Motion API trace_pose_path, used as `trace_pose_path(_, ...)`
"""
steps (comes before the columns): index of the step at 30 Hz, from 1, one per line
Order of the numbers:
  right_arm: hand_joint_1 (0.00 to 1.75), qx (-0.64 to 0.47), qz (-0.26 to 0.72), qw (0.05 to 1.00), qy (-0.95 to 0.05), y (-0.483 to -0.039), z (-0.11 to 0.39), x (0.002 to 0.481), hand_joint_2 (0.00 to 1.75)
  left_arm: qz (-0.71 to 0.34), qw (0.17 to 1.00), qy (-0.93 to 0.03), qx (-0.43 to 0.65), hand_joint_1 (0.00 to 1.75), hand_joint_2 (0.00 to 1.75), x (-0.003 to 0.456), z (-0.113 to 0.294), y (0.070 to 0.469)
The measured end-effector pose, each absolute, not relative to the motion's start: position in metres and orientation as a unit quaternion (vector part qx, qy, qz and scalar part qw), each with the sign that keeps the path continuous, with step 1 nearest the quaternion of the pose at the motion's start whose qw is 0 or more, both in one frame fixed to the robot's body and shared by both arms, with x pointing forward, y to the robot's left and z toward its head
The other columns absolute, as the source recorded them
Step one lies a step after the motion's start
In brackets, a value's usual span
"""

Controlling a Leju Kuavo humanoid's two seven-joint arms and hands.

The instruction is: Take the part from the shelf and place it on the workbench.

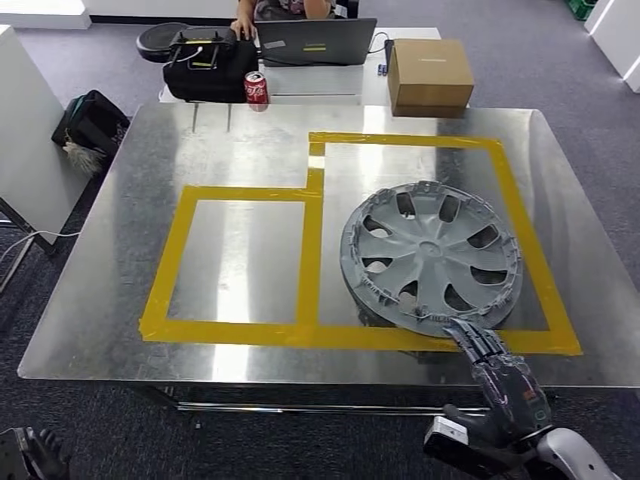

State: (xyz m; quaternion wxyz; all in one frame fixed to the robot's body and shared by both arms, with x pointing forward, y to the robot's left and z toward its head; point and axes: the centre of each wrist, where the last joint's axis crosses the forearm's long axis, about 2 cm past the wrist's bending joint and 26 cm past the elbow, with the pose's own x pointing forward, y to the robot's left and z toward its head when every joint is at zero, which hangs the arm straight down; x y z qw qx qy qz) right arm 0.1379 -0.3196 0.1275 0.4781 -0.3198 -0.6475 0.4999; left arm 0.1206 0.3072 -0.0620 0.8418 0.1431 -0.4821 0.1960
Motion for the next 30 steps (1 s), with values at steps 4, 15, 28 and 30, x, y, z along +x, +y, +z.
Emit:
trace_pose_path(4, 0.0, -0.322, 0.493, 0.474, -0.655, -0.32, 0.13, 0.142, 0.0, 0.198, 0.842, -0.482, 0.143, 0.0, 0.0, 0.119, -0.061, 0.307)
trace_pose_path(15, 0.0, -0.288, 0.366, 0.495, -0.733, -0.289, 0.133, 0.129, 0.0, 0.216, 0.832, -0.492, 0.14, 0.0, 0.0, 0.112, -0.057, 0.307)
trace_pose_path(28, 0.0, -0.301, 0.309, 0.528, -0.732, -0.28, 0.112, 0.1, 0.0, 0.249, 0.822, -0.49, 0.149, 0.0, 0.0, 0.108, -0.055, 0.3)
trace_pose_path(30, 0.0, -0.306, 0.305, 0.536, -0.725, -0.281, 0.107, 0.095, 0.0, 0.255, 0.822, -0.485, 0.152, 0.0, 0.0, 0.104, -0.055, 0.299)
